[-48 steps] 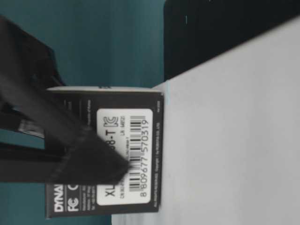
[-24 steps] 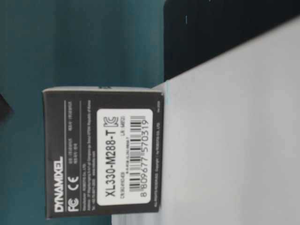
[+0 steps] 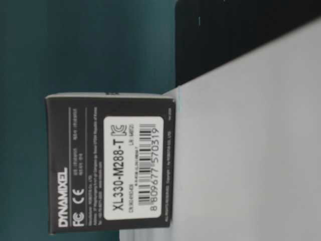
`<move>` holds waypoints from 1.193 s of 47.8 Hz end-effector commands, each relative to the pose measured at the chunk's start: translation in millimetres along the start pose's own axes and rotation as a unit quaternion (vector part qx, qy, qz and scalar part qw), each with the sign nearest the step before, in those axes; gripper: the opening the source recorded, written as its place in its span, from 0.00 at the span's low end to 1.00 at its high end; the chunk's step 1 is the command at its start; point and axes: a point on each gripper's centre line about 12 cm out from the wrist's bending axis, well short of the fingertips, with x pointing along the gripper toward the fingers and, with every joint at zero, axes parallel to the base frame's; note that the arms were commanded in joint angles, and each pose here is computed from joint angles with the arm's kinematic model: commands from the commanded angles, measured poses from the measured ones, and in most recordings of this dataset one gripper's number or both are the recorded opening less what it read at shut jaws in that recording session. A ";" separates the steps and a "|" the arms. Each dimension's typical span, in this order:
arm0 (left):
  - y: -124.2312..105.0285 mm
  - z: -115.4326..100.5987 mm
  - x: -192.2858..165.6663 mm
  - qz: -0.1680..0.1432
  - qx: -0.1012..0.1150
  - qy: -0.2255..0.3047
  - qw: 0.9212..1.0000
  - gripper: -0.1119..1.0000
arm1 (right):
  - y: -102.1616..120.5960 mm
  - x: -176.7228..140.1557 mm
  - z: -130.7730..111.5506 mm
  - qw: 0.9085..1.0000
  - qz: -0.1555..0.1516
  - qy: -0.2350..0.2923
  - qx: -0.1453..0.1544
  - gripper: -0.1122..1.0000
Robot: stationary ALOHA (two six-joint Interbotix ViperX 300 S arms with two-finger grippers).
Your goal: Place the box from the black base onto the white base.
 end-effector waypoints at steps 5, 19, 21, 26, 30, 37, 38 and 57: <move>-1.0 5.7 0.6 -0.002 0.001 -0.010 1.000 0.08 | -11.4 -25.1 -7.8 0.999 0.015 -0.047 -0.007 0.99; -0.9 5.5 -0.7 -0.002 0.001 -0.008 1.000 0.08 | -32.2 -50.0 -43.9 0.998 0.009 -0.055 -0.018 0.99; -0.6 5.3 -0.7 -0.001 0.002 -0.007 1.000 0.08 | -34.7 -52.0 -51.6 0.998 0.010 -0.054 -0.018 0.99; -0.6 5.0 -1.4 0.000 0.002 -0.003 1.000 0.08 | -39.3 -53.5 -65.0 0.998 0.013 -0.053 -0.020 0.99; -2.2 6.7 -3.7 -0.004 0.000 -0.006 1.000 0.08 | -42.3 -55.4 -72.8 0.998 0.016 -0.058 -0.020 0.99; -2.9 8.4 -5.6 -0.006 0.002 -0.010 1.000 0.08 | -51.5 -63.1 -82.5 0.997 0.014 -0.071 -0.015 0.99; -2.9 8.4 -5.6 -0.006 0.002 -0.010 1.000 0.08 | -52.7 -64.8 -83.2 0.997 0.014 -0.073 -0.013 0.99; -3.2 11.1 -7.7 -0.007 0.005 -0.016 1.000 0.08 | -72.5 -88.7 -98.8 0.991 0.014 -0.132 0.006 0.99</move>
